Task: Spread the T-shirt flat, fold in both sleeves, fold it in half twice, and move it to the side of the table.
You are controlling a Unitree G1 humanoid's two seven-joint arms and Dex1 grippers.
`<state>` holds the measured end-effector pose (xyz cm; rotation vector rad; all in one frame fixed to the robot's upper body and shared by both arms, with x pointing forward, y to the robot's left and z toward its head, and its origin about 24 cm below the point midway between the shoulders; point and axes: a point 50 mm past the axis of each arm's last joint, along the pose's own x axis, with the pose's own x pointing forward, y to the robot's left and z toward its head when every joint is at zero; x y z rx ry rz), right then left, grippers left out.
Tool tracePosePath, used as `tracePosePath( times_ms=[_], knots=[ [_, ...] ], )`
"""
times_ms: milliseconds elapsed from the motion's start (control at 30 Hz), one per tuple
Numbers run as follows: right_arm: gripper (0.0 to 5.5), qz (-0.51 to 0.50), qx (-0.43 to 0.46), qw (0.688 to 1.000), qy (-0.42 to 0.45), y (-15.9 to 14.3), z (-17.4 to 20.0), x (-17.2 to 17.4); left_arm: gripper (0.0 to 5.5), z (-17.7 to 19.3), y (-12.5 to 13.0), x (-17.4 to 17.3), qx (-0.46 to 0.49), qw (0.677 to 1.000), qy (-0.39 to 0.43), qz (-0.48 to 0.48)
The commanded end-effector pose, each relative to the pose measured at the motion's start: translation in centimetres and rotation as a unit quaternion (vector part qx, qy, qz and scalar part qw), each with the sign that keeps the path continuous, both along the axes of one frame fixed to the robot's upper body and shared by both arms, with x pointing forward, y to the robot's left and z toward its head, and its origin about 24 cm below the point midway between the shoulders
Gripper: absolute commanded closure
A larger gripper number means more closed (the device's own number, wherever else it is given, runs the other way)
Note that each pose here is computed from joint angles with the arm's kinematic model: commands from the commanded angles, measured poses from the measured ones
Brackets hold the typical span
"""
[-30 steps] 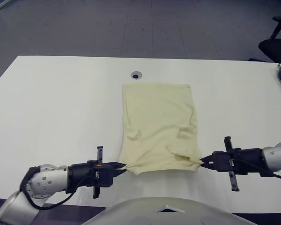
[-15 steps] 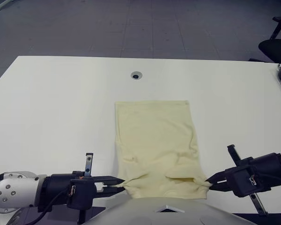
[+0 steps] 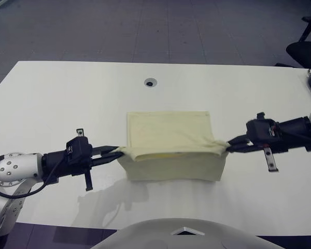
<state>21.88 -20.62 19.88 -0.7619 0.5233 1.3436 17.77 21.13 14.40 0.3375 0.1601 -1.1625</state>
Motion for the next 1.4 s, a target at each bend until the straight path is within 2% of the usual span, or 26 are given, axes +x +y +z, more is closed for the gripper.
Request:
tracePosePath(
  times_ms=[33, 300, 533, 867, 1200, 1233, 1267, 1400],
  knots=[
    [5.45, -0.009, 0.014, 1.0, -0.018, 0.7, -0.7, 2.1, 5.42, -0.8, -0.8, 2.3, 0.021, 0.999, -0.021, 0.016],
    [5.45, -0.037, -0.001, 0.998, -0.058, 2.2, -4.0, 6.5, 5.42, -1.4, -2.3, 7.2, 0.054, 0.989, -0.131, 0.046],
    [5.45, -0.046, -0.021, 0.996, -0.079, 1.7, -5.1, 7.3, 5.42, -3.0, -2.8, 9.5, 0.071, 0.98, -0.175, 0.071],
    [5.45, -0.124, -0.015, 0.99, -0.063, 1.0, -5.7, 8.5, 5.42, -4.8, -4.2, 11.2, 0.068, 0.972, -0.209, 0.081],
    [5.45, -0.159, -0.006, 0.987, -0.04, 1.4, -7.7, 8.9, 5.42, -6.6, -5.4, 11.6, 0.056, 0.976, -0.198, 0.076],
    [5.45, -0.162, -0.004, 0.986, -0.038, 1.6, -7.9, 8.9, 5.05, -6.8, -5.6, 11.8, 0.056, 0.975, -0.198, 0.082],
    [5.09, -0.167, -0.004, 0.985, -0.04, 1.6, -8.1, 8.9, 4.99, -6.9, -5.7, 11.9, 0.058, 0.974, -0.198, 0.088],
    [4.47, -0.205, 0.007, 0.977, -0.063, 2.0, -9.0, 9.8, 4.24, -7.6, -6.2, 12.4, 0.045, 0.974, -0.186, 0.118]
  ],
)
